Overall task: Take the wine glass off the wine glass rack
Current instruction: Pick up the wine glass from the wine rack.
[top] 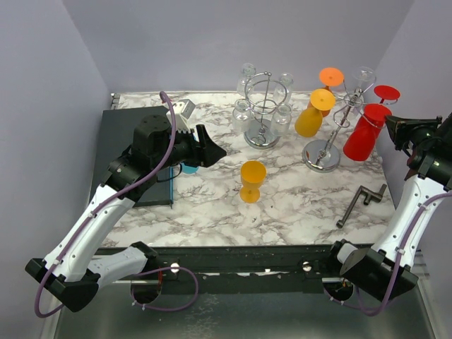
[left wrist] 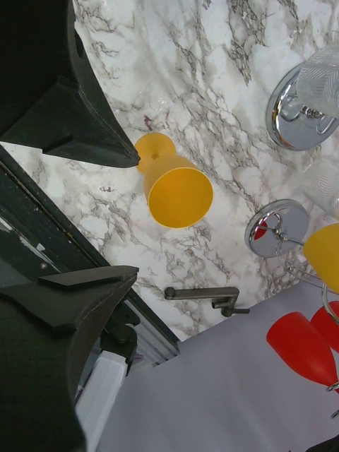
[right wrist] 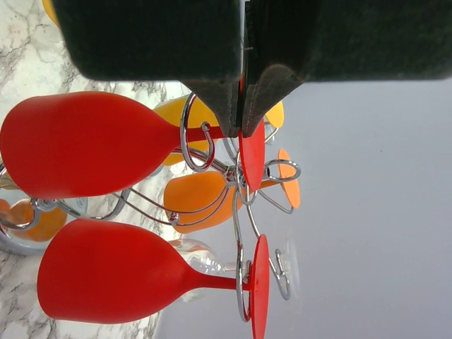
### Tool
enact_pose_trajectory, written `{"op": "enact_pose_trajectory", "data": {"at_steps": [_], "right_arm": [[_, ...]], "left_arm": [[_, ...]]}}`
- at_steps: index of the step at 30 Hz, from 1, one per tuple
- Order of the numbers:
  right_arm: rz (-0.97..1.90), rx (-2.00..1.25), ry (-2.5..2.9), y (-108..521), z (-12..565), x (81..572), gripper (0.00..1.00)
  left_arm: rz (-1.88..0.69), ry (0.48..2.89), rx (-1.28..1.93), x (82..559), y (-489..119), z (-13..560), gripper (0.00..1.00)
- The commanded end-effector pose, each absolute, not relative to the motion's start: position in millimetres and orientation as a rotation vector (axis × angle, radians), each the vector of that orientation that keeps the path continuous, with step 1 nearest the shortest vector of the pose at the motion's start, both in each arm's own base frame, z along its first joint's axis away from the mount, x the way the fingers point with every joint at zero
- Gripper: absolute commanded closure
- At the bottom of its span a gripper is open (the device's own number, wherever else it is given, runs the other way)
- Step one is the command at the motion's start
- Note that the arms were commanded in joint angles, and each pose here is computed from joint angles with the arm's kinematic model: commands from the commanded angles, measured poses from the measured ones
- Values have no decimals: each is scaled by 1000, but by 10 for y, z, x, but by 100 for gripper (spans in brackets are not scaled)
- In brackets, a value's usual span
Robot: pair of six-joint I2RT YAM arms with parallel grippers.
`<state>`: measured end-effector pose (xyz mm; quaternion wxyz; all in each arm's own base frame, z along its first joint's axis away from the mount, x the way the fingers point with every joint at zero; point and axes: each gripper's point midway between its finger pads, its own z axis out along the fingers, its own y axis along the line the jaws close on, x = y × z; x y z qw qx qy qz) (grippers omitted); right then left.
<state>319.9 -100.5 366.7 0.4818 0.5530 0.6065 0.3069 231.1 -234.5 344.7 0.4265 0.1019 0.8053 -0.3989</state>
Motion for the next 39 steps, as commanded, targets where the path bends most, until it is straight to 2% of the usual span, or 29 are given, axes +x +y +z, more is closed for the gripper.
{"op": "enact_pose_trajectory", "data": {"at_steps": [1,23,39], "right_arm": [[727,1323,1427,-1084,3721,3226,99],[614,1373,1316,-1284,3836,3141,99],[660,1359,1429,-1146,3714,3163,100]], "left_arm": [[-978,1993,262,2312,-2317,3506,36],[-964,1991,258,2335,-2308,3514,36],[-943,2006,253,2365,-2299,3442,36]]}}
